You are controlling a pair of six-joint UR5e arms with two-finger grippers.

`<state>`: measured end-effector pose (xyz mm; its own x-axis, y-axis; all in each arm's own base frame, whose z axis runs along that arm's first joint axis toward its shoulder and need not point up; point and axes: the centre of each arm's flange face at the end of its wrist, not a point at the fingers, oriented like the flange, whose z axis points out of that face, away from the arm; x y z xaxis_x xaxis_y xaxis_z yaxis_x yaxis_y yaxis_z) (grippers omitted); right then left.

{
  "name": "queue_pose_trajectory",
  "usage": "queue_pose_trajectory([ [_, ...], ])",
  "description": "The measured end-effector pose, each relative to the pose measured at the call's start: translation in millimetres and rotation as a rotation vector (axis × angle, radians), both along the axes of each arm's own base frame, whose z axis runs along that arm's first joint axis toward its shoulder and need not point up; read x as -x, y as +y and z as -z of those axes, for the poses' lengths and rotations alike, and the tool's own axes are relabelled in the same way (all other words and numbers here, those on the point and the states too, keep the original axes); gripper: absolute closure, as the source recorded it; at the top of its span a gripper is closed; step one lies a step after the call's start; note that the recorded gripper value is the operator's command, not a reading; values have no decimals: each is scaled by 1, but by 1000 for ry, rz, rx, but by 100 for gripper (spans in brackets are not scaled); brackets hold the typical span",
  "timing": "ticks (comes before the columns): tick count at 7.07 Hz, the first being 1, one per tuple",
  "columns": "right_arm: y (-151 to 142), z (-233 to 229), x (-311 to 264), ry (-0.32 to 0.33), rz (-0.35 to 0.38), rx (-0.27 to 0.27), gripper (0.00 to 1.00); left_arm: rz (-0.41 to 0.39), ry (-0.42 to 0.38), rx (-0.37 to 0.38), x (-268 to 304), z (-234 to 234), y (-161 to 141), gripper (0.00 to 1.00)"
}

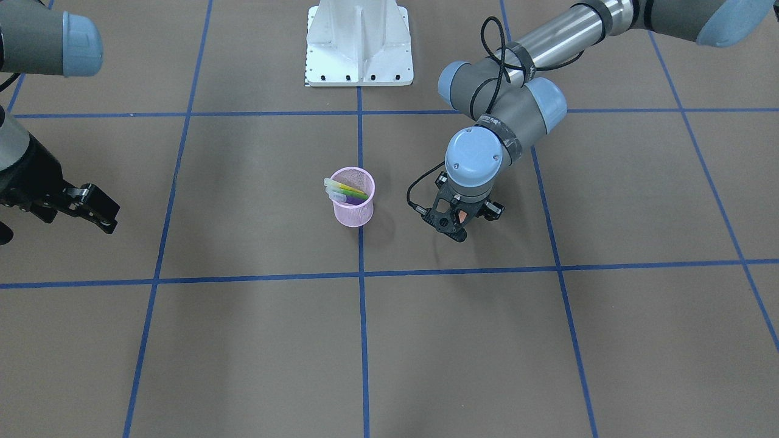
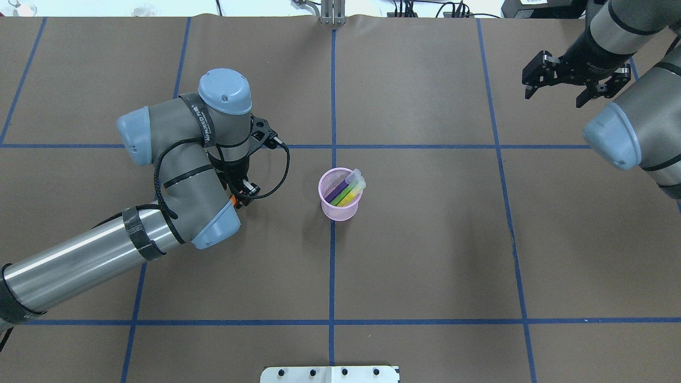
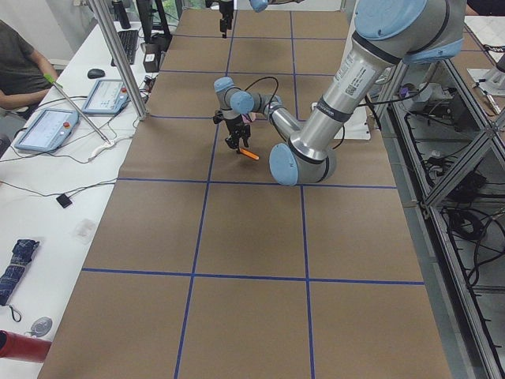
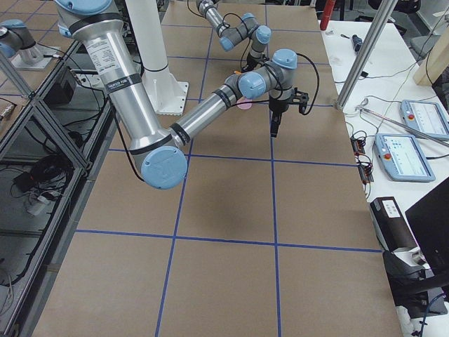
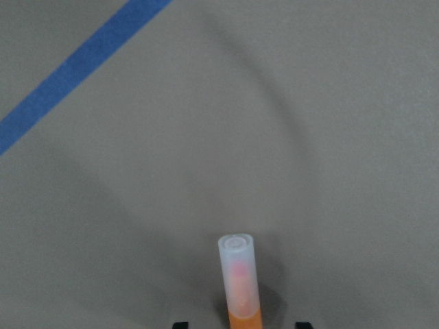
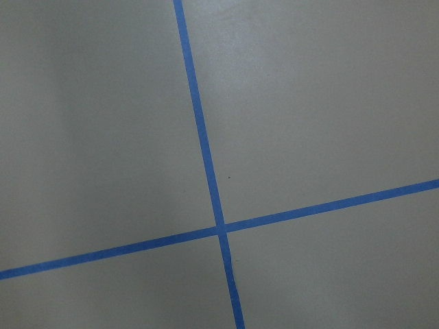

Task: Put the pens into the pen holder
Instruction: 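Grasp the orange marker with the left gripper and lift it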

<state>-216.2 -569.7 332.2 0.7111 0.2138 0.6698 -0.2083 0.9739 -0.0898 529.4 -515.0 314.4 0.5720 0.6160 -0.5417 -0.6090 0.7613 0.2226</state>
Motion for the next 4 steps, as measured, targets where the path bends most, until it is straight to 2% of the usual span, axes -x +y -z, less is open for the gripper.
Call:
queue_pose_trajectory([
  [4,0,0,0,0,0,0,0,-2,-4,2,-1,-3,0,48],
])
